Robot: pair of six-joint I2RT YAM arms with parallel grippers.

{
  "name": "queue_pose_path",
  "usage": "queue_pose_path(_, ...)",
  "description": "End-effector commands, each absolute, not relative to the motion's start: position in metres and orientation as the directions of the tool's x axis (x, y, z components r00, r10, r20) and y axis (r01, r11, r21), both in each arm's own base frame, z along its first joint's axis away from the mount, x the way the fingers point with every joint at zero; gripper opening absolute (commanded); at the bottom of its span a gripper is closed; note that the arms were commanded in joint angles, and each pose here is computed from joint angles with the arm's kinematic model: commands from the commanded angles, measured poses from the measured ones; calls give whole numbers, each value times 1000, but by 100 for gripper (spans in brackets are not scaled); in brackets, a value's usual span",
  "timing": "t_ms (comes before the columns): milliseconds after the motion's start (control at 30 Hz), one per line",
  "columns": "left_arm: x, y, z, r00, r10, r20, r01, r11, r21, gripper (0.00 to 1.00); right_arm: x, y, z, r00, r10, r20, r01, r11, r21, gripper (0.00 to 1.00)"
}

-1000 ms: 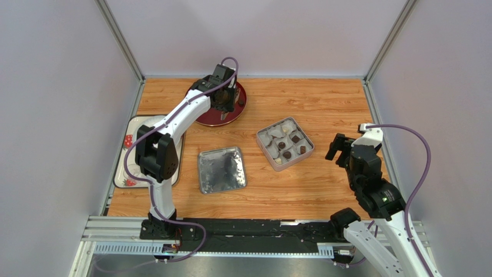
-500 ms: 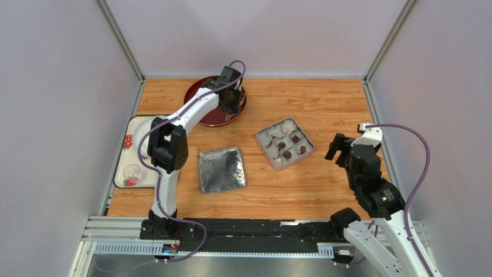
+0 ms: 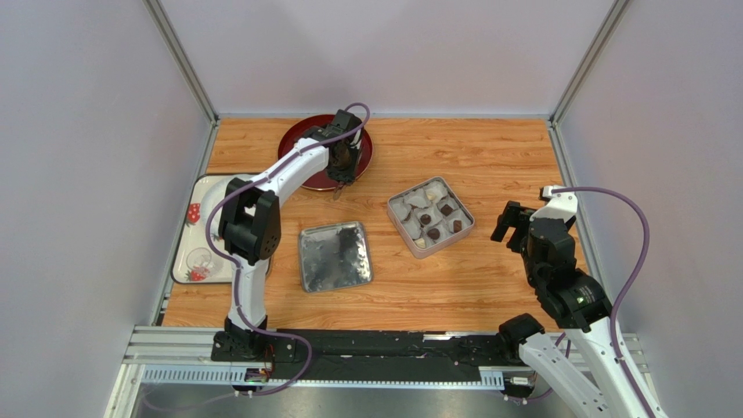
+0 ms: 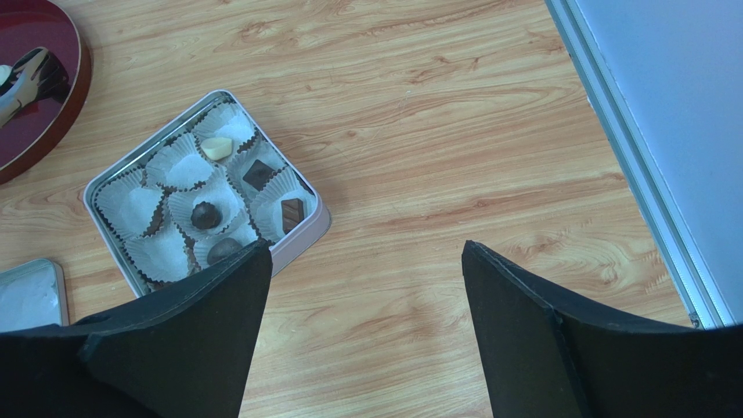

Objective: Pack the chocolate

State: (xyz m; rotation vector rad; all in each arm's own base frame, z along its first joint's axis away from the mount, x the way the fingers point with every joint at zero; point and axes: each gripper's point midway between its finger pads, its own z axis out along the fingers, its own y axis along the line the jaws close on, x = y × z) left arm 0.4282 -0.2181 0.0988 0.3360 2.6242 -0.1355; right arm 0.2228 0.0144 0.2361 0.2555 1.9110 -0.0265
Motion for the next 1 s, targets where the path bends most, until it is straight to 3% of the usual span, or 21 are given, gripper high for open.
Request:
queue_pose_path(0, 428, -206, 146, -803, 203, -561, 246, 969, -1, 36, 228, 17, 243, -296, 171, -940, 177, 977, 122, 84)
queue_pose_path(400, 428, -205, 193, -733, 160, -662, 239, 971, -29, 37, 228, 18, 243, -296, 171, -940, 175, 977, 122, 84)
queue_pose_path(967, 444, -203, 172, -763, 164, -625, 228, 973, -22, 43, 228, 18, 243, -298, 170, -939, 174, 977, 122, 84)
